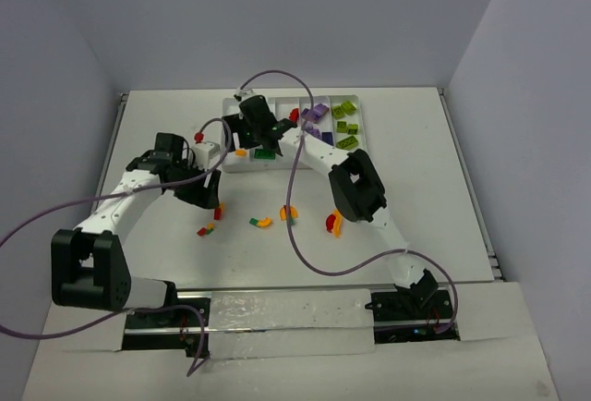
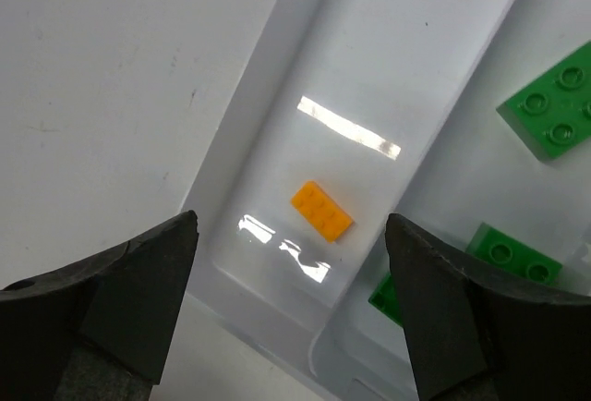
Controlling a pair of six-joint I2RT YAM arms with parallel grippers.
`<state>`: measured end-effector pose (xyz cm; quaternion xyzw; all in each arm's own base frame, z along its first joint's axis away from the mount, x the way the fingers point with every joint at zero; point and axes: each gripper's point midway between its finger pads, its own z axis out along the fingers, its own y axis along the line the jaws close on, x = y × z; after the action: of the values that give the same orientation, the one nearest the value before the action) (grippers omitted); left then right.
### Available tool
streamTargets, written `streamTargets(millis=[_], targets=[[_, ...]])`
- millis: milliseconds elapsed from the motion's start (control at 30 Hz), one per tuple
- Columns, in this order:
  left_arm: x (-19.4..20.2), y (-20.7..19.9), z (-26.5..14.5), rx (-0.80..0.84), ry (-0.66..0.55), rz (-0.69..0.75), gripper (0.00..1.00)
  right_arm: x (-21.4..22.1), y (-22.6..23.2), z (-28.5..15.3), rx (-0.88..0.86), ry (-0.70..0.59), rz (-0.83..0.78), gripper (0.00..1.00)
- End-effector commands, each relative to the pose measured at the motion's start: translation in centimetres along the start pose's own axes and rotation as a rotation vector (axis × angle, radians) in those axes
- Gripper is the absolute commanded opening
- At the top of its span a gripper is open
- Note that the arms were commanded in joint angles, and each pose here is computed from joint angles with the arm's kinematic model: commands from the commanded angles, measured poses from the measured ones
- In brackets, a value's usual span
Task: Sort the legos into containers by color
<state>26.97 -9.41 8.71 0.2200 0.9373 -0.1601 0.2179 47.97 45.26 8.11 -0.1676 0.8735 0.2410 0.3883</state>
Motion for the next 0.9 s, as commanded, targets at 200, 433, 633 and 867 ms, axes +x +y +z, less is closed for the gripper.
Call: streamTargets(millis=[200,433,633,867], targets=[[0.6,-0.8,2.9,-0.064,0.116,-0.068,0.61,-7.7,-5.5,-12.1,0.029,-0.168,0.188,0.90],[0.6,-0.5,4.2,-0.101,0.138,-0.070,0.56,-9.3,-8.6,-17.8,0.034,-0.217,0.251,0.90],[0.1,0.7,5.2,-0.162,0.150,-0.071,0.51,-9.3,-9.7,-20.2,0.049,-0.223,0.238,0.90],[-0.7,1.5,5.7,-0.200,0.135,-0.072,0.45,-9.1,-9.7,-20.6,0.034,-0.209,0.236,0.90]])
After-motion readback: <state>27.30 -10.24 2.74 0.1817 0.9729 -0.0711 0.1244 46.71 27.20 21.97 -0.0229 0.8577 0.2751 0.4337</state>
